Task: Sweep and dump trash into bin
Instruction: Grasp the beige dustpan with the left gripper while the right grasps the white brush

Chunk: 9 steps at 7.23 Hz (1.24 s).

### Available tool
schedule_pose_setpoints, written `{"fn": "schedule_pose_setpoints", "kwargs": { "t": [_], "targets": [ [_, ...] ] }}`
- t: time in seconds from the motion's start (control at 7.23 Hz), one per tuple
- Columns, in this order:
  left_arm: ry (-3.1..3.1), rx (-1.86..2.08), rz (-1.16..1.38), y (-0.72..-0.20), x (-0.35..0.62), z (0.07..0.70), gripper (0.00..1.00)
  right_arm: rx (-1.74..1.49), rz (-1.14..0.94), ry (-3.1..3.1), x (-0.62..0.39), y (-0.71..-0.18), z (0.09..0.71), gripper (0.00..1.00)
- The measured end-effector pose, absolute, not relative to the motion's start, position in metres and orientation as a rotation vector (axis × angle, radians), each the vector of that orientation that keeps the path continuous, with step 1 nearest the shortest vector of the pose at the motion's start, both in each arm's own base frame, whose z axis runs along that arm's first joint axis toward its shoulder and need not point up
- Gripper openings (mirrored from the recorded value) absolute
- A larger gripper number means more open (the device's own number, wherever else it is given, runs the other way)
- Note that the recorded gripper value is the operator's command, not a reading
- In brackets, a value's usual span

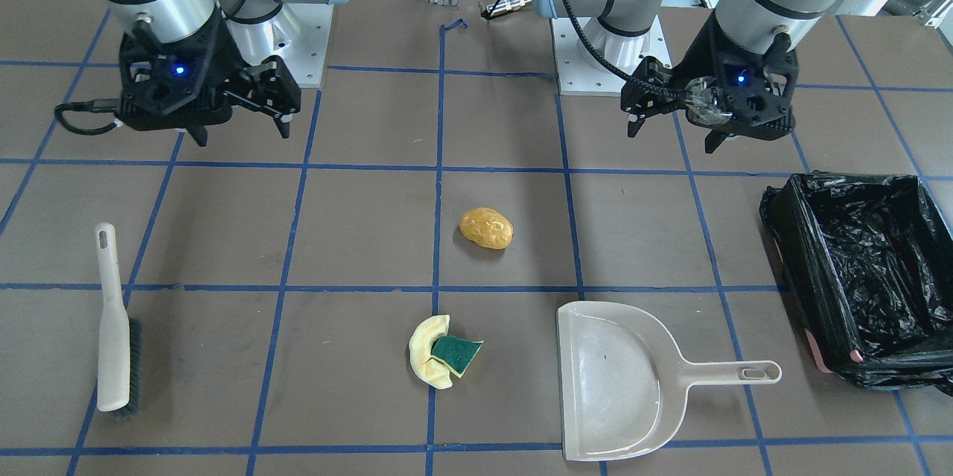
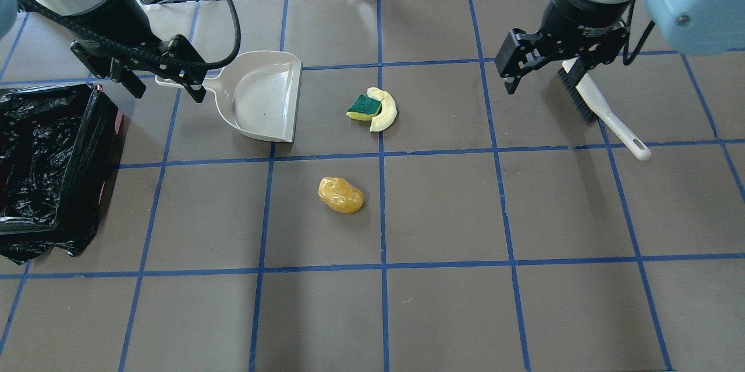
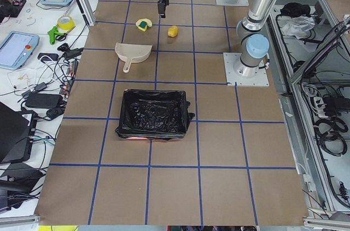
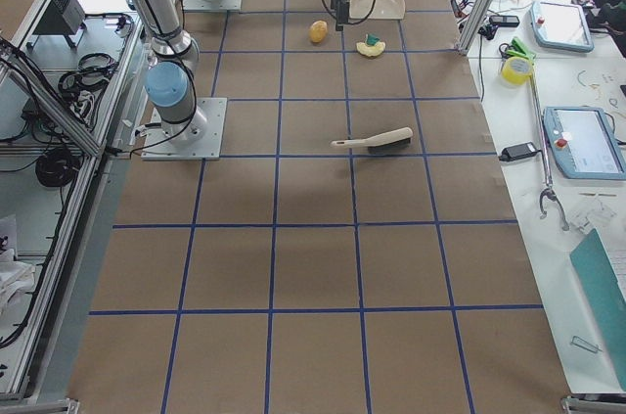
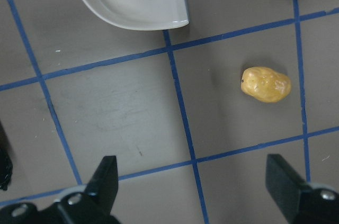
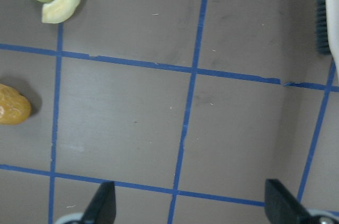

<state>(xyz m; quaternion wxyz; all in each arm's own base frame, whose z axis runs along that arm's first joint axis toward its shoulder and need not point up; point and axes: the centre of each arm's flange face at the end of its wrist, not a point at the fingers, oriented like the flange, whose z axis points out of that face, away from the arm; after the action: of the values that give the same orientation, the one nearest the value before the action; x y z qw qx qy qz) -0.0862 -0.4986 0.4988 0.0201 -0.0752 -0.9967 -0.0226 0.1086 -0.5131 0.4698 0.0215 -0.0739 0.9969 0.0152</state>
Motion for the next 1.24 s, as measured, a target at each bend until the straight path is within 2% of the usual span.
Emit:
{"fn": "schedule_pose_setpoints", "kwargs": {
  "t": [0.69,1.11,1.24],
  "targets": [
    [-3.104,-0.104,-0.071,-0.494,-0.082,0.498,1.00,-0.513,0.090,3.097,-0.044,-0.600,0.359,1.00],
    [-3.112,-0.066,-0.043,-0.503,-0.072,0.495,1.00,-0.795,0.156,3.050,-0.092,-0.582,0.274,0.98],
    [-3.123,0.023,0.047,-0.514,-0.066,0.494,1.00,-0.878,0.171,3.045,-0.099,-0.567,0.250,0.90]
  ]
}}
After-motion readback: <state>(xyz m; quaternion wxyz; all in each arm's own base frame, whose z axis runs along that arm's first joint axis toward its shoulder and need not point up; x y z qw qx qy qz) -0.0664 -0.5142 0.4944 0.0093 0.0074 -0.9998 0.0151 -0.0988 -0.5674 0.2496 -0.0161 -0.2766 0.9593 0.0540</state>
